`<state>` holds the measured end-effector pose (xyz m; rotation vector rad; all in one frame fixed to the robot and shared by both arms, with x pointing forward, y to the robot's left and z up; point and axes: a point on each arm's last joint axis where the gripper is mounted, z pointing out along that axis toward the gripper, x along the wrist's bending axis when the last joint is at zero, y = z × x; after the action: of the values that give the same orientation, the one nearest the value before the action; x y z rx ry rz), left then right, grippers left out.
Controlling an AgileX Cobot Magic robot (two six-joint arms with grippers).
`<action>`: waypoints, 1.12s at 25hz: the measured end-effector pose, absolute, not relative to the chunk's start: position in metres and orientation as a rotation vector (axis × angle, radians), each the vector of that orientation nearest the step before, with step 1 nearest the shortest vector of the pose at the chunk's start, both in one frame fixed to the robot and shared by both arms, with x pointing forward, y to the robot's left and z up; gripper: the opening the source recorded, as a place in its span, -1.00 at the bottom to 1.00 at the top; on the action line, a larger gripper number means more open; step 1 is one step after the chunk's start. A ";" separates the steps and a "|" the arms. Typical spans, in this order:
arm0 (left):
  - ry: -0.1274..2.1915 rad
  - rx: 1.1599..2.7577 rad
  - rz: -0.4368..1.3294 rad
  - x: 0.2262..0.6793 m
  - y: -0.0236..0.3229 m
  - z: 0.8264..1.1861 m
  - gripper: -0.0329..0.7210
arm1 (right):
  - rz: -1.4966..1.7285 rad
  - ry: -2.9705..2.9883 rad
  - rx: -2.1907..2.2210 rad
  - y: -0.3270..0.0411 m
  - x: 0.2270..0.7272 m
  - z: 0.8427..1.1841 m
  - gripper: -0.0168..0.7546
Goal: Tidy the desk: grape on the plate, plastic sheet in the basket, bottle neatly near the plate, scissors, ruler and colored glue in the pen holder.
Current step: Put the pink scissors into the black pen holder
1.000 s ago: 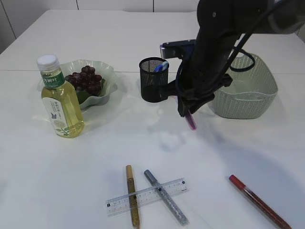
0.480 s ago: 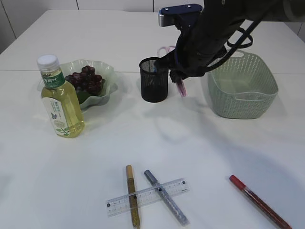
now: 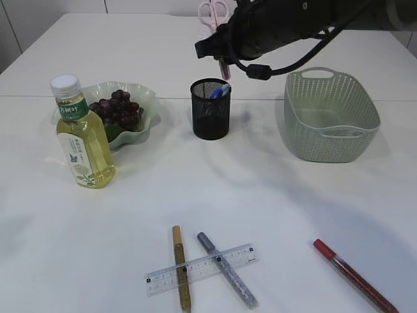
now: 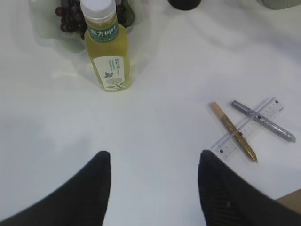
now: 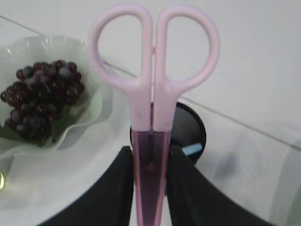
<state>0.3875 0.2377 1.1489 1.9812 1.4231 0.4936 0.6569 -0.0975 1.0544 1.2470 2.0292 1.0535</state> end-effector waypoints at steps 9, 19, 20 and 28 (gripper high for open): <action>1.405 1.961 0.513 0.389 0.237 1.151 0.23 | 1.237 1.868 1.085 -0.086 0.675 1.048 -0.44; 1.403 1.972 0.550 0.390 0.239 1.151 0.23 | 1.311 1.782 0.941 -0.081 0.695 1.018 -0.44; 1.403 1.973 0.552 0.390 0.239 1.151 0.23 | 1.308 1.780 0.942 -0.082 0.697 1.015 -0.44; 1.377 1.941 0.585 0.393 0.239 1.154 0.23 | 1.329 1.715 0.940 -0.096 0.711 0.998 -0.44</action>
<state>0.3931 0.2387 1.1539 1.9411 1.3768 0.5848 0.7111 -0.0963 0.9979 0.9401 1.7146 1.3294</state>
